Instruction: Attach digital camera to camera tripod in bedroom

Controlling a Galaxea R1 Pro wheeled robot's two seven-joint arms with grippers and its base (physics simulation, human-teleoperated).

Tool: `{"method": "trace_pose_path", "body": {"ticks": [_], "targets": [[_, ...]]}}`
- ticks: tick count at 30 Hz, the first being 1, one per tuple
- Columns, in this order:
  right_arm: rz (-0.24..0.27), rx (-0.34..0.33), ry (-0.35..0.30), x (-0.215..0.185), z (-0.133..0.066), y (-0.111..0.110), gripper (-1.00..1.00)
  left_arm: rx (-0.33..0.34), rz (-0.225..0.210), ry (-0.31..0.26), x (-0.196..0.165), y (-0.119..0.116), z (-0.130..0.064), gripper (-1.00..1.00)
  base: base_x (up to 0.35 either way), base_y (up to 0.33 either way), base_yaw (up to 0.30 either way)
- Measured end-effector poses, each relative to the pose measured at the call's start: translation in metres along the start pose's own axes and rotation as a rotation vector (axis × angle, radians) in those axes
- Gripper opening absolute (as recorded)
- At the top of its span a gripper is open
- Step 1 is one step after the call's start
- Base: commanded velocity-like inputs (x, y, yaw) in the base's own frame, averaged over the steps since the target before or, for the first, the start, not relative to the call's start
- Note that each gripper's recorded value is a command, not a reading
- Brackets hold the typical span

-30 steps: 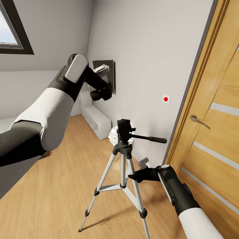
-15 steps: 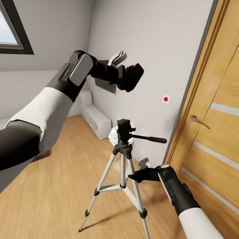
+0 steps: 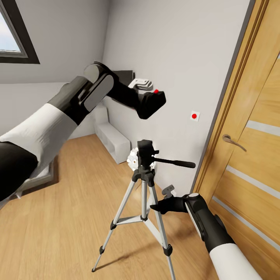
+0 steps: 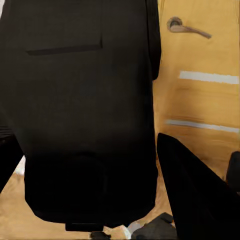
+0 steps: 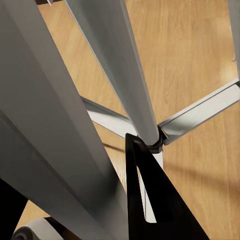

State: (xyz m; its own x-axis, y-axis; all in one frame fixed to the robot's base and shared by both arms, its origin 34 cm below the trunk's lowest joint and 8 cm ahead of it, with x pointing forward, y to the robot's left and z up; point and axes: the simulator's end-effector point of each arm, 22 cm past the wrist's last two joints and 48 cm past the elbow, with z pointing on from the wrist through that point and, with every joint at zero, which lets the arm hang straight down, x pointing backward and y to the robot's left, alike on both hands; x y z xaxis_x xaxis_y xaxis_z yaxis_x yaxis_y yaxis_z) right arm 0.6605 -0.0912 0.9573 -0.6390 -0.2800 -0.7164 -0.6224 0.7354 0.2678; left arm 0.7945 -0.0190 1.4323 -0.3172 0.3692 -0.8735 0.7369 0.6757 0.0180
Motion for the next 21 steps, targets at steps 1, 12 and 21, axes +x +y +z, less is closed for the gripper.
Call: {"method": "trace_pose_path", "body": {"ticks": [1,12,21], "targets": [[0.000,0.000,0.000,0.000,0.000,0.000,-1.00,-0.009,0.028,0.004,0.001,0.001,-0.002,-1.00,0.000,0.000,0.000],[0.001,-0.002,0.000,0.000,0.000,0.000,-1.00,-0.032,0.360,0.067,0.017,-0.009,-0.034,-1.00,0.000,0.000,0.000],[0.002,-0.001,-0.001,0.000,0.000,0.000,-1.00,0.062,0.383,0.081,0.034,-0.007,-0.068,-1.00,0.000,0.000,0.000]]}}
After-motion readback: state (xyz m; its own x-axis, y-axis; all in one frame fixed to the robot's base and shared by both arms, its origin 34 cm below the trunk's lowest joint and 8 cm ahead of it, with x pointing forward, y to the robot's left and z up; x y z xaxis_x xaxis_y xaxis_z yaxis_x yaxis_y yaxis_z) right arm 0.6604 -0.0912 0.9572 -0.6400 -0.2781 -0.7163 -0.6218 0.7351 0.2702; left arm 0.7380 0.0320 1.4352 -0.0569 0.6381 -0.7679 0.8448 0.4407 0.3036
